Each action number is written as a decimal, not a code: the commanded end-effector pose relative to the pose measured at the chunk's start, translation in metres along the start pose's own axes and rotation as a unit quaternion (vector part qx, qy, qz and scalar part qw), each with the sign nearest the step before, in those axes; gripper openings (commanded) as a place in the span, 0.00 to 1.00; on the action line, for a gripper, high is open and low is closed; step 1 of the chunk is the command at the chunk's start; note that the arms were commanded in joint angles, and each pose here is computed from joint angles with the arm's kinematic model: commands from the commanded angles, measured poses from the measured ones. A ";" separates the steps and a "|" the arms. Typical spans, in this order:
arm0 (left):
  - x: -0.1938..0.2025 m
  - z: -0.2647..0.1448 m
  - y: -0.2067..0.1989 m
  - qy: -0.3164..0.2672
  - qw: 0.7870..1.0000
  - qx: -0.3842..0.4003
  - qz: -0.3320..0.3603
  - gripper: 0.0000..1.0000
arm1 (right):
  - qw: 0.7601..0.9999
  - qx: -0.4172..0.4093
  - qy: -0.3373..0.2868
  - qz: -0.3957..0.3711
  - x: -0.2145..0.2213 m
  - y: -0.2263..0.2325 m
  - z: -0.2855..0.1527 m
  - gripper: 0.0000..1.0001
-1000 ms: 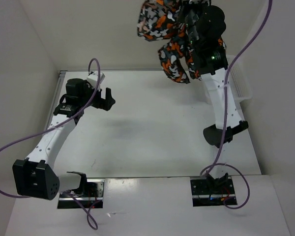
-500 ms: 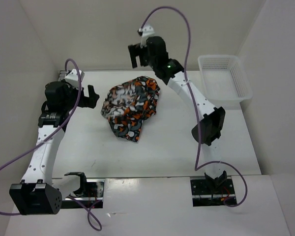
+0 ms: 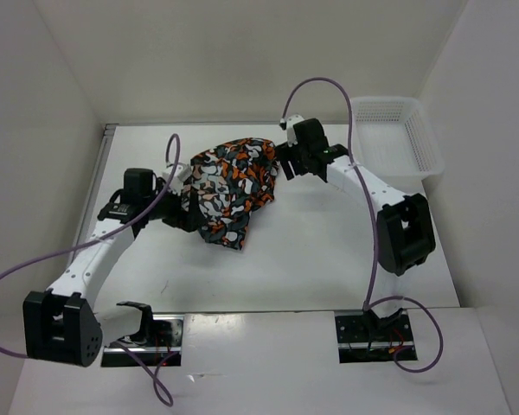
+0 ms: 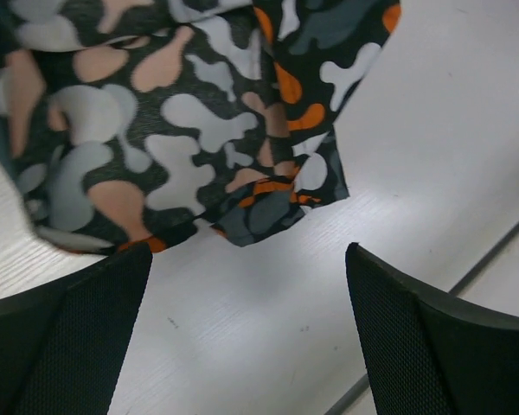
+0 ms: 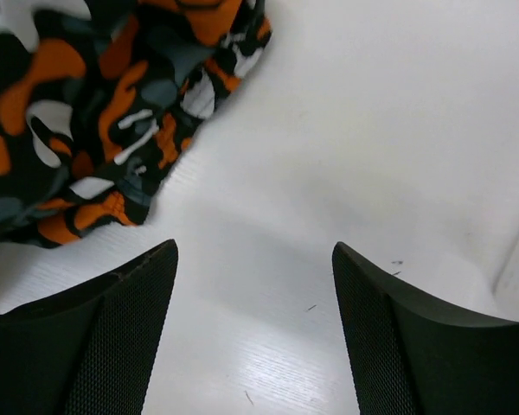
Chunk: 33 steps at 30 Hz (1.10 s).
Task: Fold and stack the shorts
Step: Move the shorts to the center of the board, then flatten the shorts out
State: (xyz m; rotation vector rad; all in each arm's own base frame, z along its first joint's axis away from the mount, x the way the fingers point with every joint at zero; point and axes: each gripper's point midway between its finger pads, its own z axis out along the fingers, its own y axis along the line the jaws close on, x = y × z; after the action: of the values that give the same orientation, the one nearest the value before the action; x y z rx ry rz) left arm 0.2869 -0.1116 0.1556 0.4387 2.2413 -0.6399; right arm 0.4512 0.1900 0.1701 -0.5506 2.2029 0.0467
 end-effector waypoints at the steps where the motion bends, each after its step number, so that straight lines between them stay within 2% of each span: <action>1: 0.002 0.016 -0.024 0.010 0.998 0.060 0.017 0.99 | 0.999 -0.050 0.007 -0.021 0.021 0.023 0.022 0.77; 4: 0.007 0.040 -0.027 0.026 0.997 0.067 0.032 0.99 | 0.992 -0.122 0.027 0.004 0.034 0.053 0.040 0.77; 8: 0.026 0.062 -0.034 0.062 0.995 0.067 0.043 0.99 | 0.989 -0.135 0.048 0.020 0.042 0.063 0.067 0.78; 10: 0.029 0.073 -0.028 0.063 0.995 0.059 0.047 0.99 | 0.989 -0.139 0.047 0.025 0.039 0.067 0.079 0.78; 11: 0.026 0.077 -0.021 0.058 0.996 0.040 0.052 0.96 | 0.988 -0.144 0.047 0.025 0.039 0.069 0.082 0.78; 15: 0.024 0.083 -0.017 0.053 0.996 0.038 0.054 0.64 | 0.989 -0.135 0.055 0.010 0.046 0.084 0.090 0.81; 16: 0.027 0.085 -0.018 0.057 0.996 0.043 0.051 0.52 | 0.988 -0.140 0.061 0.005 0.050 0.091 0.093 0.81; 17: 0.023 0.086 -0.018 0.051 0.996 0.043 0.054 0.32 | 0.988 -0.139 0.070 0.001 0.058 0.096 0.095 0.81; 19: 0.033 0.088 -0.016 0.056 0.996 0.043 0.052 0.21 | 0.987 -0.146 0.070 0.000 0.058 0.108 0.092 0.81; 23: 0.041 0.087 -0.018 0.056 0.996 0.048 0.052 0.01 | 0.988 -0.130 0.080 0.024 0.067 0.111 0.100 0.65; 24: 0.040 0.087 -0.018 0.048 0.996 0.048 0.055 0.00 | 0.989 -0.117 0.082 0.030 0.070 0.108 0.105 0.48; 26: 0.027 0.088 -0.012 0.025 0.997 0.029 0.067 0.00 | 0.989 -0.116 0.086 0.030 0.074 0.109 0.107 0.33; 27: 0.025 0.088 -0.008 0.018 0.997 0.018 0.070 0.00 | 0.990 -0.111 0.086 0.029 0.074 0.107 0.107 0.19; 29: 0.018 0.089 0.003 0.006 0.997 -0.015 0.076 0.00 | 0.990 -0.111 0.086 0.029 0.074 0.107 0.107 0.05; 30: 0.012 0.087 0.005 -0.005 0.996 -0.024 0.080 0.00 | 0.990 -0.112 0.081 0.024 0.070 0.106 0.105 0.00; 33: 0.000 0.081 0.030 -0.026 0.994 -0.078 0.076 0.00 | 0.994 -0.092 0.061 0.018 0.054 0.096 0.096 0.00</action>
State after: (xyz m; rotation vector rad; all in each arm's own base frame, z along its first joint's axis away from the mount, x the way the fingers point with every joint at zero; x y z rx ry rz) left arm 0.3186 -0.1511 0.0734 0.5766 2.2841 -0.5223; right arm 0.4308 0.2782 0.0226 -0.6828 2.4344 0.2930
